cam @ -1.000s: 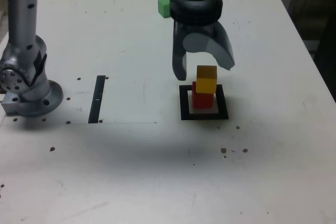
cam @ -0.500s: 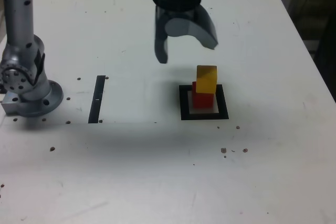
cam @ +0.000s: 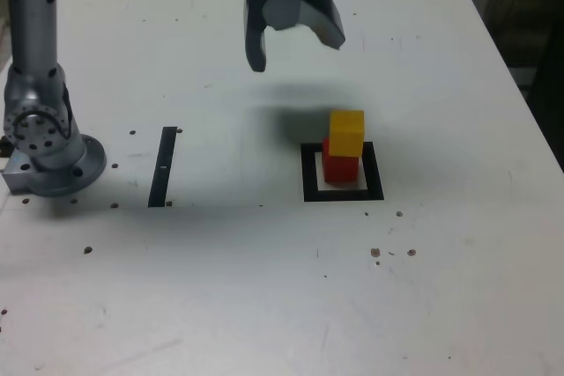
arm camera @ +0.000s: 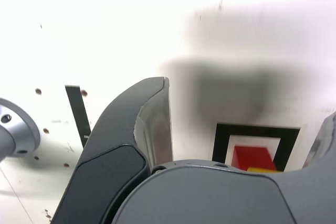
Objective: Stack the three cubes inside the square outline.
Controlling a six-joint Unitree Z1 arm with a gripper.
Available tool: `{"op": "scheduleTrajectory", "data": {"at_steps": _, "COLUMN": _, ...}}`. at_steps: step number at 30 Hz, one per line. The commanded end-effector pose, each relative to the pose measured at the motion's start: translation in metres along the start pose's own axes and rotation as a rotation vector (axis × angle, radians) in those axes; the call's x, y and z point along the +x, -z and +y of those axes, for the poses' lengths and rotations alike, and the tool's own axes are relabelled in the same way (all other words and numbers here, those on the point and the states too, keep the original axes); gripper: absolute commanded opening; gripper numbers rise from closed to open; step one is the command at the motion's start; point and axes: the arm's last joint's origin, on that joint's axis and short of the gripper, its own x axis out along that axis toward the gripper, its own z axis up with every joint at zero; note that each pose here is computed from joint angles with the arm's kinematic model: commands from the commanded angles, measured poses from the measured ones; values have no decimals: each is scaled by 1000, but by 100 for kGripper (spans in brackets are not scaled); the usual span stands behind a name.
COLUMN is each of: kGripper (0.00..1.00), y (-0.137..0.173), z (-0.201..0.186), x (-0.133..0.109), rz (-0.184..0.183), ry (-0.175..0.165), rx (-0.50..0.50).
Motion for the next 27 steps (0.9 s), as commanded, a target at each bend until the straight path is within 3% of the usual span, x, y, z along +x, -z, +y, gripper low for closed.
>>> {"op": "scheduleTrajectory", "data": {"at_steps": 1, "kGripper": 100, "y": -5, "z": 8, "x": 3, "rz": 9, "ry": 1, "rx": -1}}
{"op": "scheduleTrajectory", "data": {"at_steps": 27, "kGripper": 99, "y": -21, "z": 143, "x": 28, "rz": 41, "ry": 40, "rx": -195}}
